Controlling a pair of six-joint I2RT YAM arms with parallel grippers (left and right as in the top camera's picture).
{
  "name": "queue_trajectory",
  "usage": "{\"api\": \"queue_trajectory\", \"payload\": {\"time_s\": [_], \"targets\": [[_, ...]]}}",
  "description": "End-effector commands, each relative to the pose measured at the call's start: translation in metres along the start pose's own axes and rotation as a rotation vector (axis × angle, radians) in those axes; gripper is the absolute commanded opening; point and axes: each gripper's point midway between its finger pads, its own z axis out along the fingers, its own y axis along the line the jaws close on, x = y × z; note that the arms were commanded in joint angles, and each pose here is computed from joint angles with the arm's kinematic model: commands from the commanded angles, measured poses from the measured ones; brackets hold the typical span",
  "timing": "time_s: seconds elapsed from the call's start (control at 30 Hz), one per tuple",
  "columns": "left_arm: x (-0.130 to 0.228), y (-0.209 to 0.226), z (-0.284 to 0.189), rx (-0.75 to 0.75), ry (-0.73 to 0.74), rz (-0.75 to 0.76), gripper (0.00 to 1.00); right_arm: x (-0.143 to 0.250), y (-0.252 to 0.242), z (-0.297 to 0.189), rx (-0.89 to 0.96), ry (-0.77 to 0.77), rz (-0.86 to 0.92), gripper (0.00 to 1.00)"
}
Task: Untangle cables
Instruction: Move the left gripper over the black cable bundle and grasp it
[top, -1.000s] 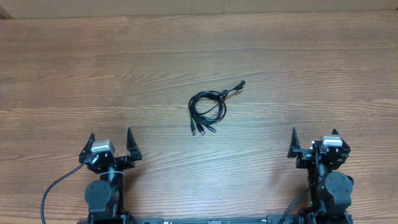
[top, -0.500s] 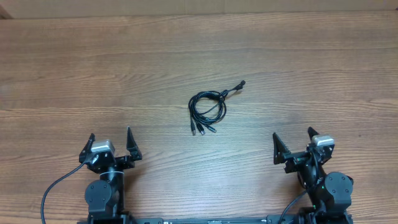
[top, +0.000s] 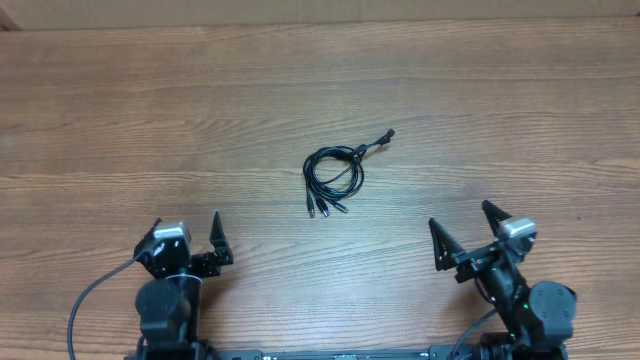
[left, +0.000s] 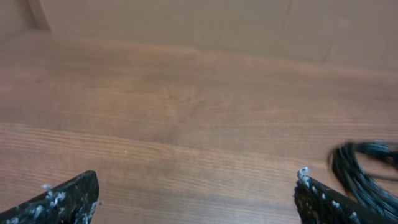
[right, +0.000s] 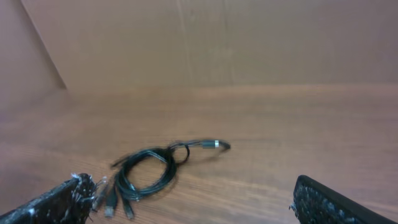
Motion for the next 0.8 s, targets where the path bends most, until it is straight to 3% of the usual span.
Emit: {"api": "queue_trajectory", "payload": {"time_s": [0.0, 0.33, 0.47, 0.6, 0.77], "targets": [[-0.054, -0.006, -0.011, 0.014, -0.041, -0.002, 1.0, -0.059, 0.007, -0.014, 0.029, -0.085, 0.003, 1.0], [-0.164, -0.036, -0.007, 0.091, 0.046, 0.01, 1.0, -0.087, -0.001, 0.015, 0.073, 0.162, 0.088, 1.0], [-0.189, -0.055, 0.001, 0.133, 0.126, 0.028, 1.0, -0.096, 0.0, 0.031, 0.059, 0.243, 0.118, 1.0], [-0.198, -0.076, 0.01, 0.182, 0.234, 0.052, 1.0, -0.098, 0.019, 0.046, -0.083, 0.283, 0.146, 1.0], [-0.183, -0.118, 0.012, 0.366, 0.369, 0.049, 1.0, -0.096, 0.034, 0.056, -0.198, 0.3, 0.163, 1.0]]}}
